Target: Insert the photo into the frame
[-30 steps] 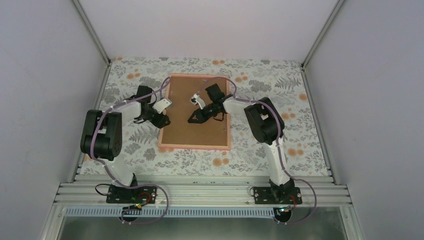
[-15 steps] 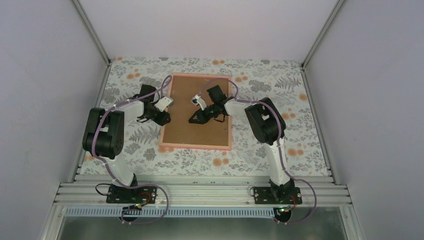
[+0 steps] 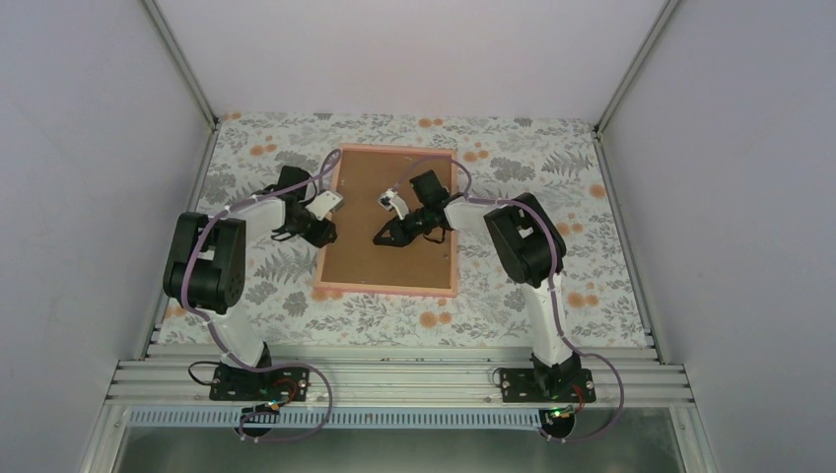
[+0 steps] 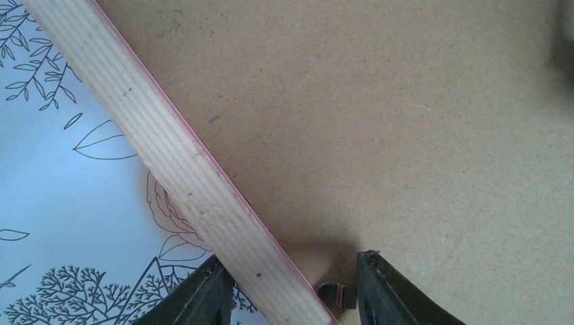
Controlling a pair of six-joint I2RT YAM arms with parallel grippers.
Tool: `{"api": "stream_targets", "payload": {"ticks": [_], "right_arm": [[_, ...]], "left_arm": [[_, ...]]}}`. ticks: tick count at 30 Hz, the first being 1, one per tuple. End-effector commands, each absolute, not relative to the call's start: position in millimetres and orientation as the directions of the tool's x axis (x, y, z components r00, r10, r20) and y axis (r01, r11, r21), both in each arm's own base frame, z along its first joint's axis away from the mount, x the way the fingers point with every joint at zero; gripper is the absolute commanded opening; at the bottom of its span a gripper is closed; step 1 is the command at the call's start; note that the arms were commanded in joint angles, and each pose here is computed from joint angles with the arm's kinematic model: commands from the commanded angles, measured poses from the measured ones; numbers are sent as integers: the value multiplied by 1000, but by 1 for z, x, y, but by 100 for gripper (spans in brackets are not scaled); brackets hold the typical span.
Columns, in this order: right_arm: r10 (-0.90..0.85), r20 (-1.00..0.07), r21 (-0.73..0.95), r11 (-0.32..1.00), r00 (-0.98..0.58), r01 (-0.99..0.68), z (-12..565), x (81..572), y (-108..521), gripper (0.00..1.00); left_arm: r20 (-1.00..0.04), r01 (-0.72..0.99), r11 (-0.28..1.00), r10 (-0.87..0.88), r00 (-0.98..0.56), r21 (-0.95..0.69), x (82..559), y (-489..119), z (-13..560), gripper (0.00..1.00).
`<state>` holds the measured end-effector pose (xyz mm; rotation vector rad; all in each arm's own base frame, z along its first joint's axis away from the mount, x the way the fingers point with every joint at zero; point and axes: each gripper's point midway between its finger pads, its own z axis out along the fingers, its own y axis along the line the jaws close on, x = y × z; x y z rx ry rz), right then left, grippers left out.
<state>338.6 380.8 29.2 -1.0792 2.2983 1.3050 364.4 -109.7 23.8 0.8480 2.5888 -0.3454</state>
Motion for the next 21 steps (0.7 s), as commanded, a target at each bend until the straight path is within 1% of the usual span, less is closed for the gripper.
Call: {"api": "stream_targets", "payload": {"ticks": [1,4,6,13,17,21], "right_arm": [[-522,-457,614,400,-720,-680,-3,319,364,16],[-528,-451,611,404,-719,-680,-5,316,361,16],[-535,-442,615,403,-720,-678,-8,311,358,15],[-567,-440,623,366,-696,-692,-9,291,356,16],[-609,-459,609,315,-647,-728,-5,267,359,16],[-649,-467,595,272,-601,-756,-5,243,357,16]], "left_arm": [[-362,645,762,586,-725,-58,354,-104,9,42],[-321,661,749,615,-721,-48,347,-99,7,36],[-304,670,741,628,-717,-49,343,-98,7,34],[-311,704,706,655,-688,-71,334,-104,11,33],[-379,720,688,646,-662,-85,335,-113,31,38],[-515,734,673,601,-611,-85,347,-128,74,48]]}}
